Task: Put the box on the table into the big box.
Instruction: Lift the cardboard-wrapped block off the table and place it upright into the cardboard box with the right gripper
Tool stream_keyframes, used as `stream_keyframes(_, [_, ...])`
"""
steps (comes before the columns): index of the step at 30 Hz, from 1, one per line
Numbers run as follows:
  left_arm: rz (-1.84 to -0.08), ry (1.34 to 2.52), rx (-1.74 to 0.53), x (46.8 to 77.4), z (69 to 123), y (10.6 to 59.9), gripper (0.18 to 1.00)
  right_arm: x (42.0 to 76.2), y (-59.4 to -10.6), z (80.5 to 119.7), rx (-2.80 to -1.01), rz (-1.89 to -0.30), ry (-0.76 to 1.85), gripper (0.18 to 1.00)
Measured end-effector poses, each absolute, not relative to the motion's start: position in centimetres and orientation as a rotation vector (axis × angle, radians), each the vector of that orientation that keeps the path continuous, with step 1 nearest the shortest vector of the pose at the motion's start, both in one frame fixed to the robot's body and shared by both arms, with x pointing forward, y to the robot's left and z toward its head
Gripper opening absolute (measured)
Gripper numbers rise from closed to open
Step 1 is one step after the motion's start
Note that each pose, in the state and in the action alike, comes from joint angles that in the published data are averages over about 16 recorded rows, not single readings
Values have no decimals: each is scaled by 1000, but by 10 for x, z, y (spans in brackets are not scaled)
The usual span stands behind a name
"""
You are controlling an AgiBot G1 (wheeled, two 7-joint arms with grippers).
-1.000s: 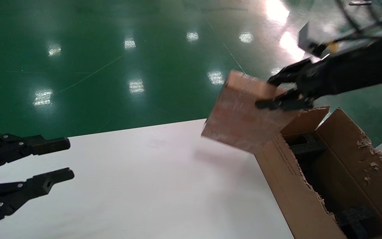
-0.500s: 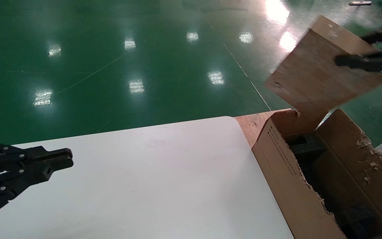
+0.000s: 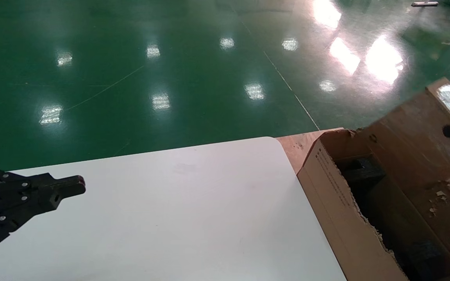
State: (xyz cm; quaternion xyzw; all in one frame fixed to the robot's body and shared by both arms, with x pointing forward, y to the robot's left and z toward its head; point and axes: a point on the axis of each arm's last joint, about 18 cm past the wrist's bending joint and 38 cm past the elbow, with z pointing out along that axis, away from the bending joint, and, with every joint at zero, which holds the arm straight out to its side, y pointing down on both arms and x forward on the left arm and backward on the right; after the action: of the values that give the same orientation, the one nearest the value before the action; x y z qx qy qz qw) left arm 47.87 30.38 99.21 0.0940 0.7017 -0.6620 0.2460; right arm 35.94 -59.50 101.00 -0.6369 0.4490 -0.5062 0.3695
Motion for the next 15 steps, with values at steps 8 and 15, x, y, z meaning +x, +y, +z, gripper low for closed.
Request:
stream_keyframes(8, [-1806, 1914, 256, 479, 992, 304, 191, 342, -612, 959, -1520, -1261, 1263, 489])
stream_keyframes(15, [-1806, 1914, 256, 479, 992, 304, 191, 337, -622, 936, -1476, -1276, 1309, 489])
